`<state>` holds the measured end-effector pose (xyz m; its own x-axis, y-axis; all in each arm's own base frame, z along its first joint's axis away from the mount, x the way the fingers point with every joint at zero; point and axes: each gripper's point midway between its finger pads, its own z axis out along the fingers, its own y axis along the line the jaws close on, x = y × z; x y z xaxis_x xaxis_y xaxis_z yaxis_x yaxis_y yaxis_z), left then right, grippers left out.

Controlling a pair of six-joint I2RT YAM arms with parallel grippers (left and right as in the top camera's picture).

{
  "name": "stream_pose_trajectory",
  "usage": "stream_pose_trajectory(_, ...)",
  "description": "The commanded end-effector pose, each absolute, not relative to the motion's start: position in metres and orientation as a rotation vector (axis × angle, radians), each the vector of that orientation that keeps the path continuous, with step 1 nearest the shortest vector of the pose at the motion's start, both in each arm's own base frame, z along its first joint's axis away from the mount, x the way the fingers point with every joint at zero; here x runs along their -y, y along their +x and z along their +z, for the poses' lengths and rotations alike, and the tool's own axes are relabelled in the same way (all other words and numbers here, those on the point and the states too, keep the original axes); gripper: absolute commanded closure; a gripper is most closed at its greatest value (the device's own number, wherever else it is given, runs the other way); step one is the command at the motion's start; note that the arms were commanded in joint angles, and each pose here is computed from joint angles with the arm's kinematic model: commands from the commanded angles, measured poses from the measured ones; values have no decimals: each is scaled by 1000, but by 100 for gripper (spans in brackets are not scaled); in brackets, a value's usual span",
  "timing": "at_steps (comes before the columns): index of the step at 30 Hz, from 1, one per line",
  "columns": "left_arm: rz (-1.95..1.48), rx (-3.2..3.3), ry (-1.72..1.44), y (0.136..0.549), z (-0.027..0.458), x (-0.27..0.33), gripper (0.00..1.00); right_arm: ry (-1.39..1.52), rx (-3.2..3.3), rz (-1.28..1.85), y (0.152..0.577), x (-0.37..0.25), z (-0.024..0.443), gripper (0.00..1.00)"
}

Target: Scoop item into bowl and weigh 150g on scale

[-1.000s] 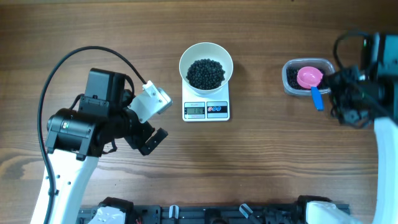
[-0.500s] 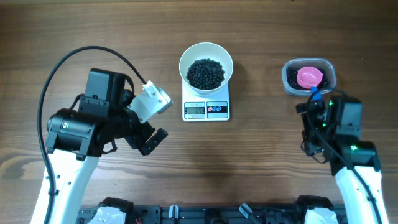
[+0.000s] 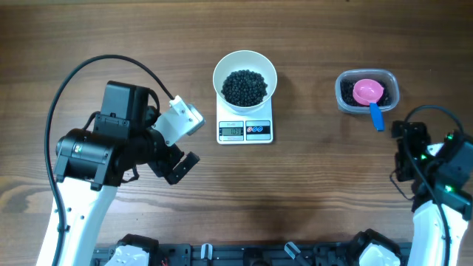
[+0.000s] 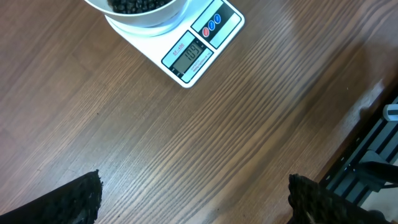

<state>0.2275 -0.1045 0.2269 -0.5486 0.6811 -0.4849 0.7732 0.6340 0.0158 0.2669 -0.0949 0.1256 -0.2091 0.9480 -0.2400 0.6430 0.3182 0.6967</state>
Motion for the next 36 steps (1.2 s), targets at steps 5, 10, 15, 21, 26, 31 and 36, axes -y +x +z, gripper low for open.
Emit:
stream_pose_trajectory(5, -268, -2390, 1158, 230, 229, 104, 0, 1162, -2027, 893, 292, 80, 116, 16)
stream_pose_trajectory(10, -268, -2390, 1158, 230, 229, 104, 0, 1217, -2065, 953, 300, 81, 88, 16)
stream_pose_trajectory(15, -268, -2390, 1158, 230, 229, 104, 0, 1184, -2037, 964, 319, 83, 86, 22)
stream_pose_trajectory(21, -268, -2390, 1158, 230, 229, 104, 0, 1208, -2039, 961, 336, 71, 79, 25)
stream_pose_trajectory(26, -268, -2390, 1158, 230, 229, 104, 0, 1274, -2051, 909, 340, 64, 71, 34)
stream_pose_trajectory(31, -268, -2390, 1158, 230, 229, 104, 0, 1378, -2015, 816, 340, 75, 64, 44)
stream_pose_trajectory(36, -268, -2390, 1158, 230, 229, 104, 0, 1344, -1977, 797, 348, 81, 71, 53)
